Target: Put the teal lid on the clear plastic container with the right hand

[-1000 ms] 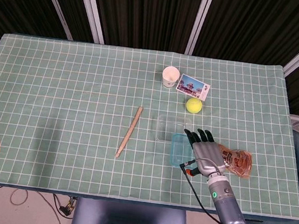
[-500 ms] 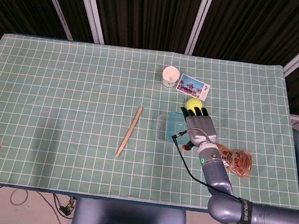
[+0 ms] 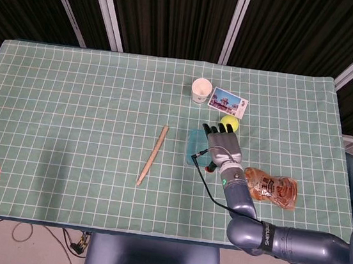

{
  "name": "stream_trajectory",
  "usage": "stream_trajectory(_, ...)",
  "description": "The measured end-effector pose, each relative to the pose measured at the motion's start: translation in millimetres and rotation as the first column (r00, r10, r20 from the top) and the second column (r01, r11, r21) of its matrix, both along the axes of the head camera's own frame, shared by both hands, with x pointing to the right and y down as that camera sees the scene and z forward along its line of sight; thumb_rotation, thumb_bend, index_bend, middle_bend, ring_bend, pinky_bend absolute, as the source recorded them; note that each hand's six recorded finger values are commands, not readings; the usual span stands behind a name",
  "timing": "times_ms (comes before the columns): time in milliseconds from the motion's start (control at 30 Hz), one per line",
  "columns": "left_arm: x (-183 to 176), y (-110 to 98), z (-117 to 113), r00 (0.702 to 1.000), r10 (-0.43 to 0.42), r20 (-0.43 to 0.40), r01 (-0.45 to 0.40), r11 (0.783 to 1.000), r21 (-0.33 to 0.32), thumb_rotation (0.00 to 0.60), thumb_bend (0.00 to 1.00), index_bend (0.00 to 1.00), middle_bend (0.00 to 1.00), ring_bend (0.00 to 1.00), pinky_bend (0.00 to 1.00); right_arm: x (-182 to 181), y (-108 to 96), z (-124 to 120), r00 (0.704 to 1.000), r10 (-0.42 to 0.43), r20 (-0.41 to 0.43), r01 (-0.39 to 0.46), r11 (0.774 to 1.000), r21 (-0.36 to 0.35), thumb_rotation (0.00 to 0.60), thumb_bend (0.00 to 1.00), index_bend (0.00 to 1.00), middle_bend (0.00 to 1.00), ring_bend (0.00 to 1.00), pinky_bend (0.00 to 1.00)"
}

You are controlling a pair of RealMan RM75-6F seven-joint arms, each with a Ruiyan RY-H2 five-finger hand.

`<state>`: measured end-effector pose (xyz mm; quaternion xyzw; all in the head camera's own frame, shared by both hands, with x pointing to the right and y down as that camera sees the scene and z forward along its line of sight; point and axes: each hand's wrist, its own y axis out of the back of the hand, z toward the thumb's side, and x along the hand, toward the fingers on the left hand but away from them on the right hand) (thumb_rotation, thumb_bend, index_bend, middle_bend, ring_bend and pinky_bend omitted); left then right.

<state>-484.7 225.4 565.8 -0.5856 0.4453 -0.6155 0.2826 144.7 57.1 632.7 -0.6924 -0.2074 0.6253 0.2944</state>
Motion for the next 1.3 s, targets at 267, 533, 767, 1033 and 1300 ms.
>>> stream_trajectory(267,-1,0,1,1.0,-0.005,0.001,0.005,1.0,-0.006,0.6,0.57,0.11,0.0,0.0,0.0,-8,-1,8,0.999,-0.016,0.042,0.015,1.0,0.015,0.6,0.24,0.03,0.33,0.02,0.0)
stream_trajectory(533,-1,1,1,1.0,-0.007,0.002,0.007,1.0,-0.008,0.6,0.57,0.11,0.0,0.0,0.0,-9,3,19,0.998,-0.003,0.063,0.002,1.0,0.023,0.6,0.24,0.03,0.33,0.02,0.0)
stream_trajectory(767,-2,0,0,1.0,-0.009,0.003,0.009,1.0,-0.009,0.6,0.57,0.11,0.0,0.0,0.0,-12,8,28,0.999,-0.024,0.04,0.022,0.999,0.044,0.6,0.24,0.03,0.33,0.02,0.0)
stream_trajectory(1033,-2,0,1,1.0,-0.01,0.002,0.01,1.0,-0.012,0.6,0.57,0.11,0.0,0.0,0.0,-18,15,33,0.998,-0.056,0.037,0.054,0.997,0.052,0.6,0.24,0.03,0.33,0.02,0.0)
stream_trajectory(1300,-2,0,1,1.0,-0.011,0.003,0.011,1.0,-0.013,0.6,0.57,0.11,0.0,0.0,0.0,-15,15,39,0.998,-0.042,0.052,0.04,0.998,0.044,0.6,0.24,0.03,0.33,0.02,0.0)
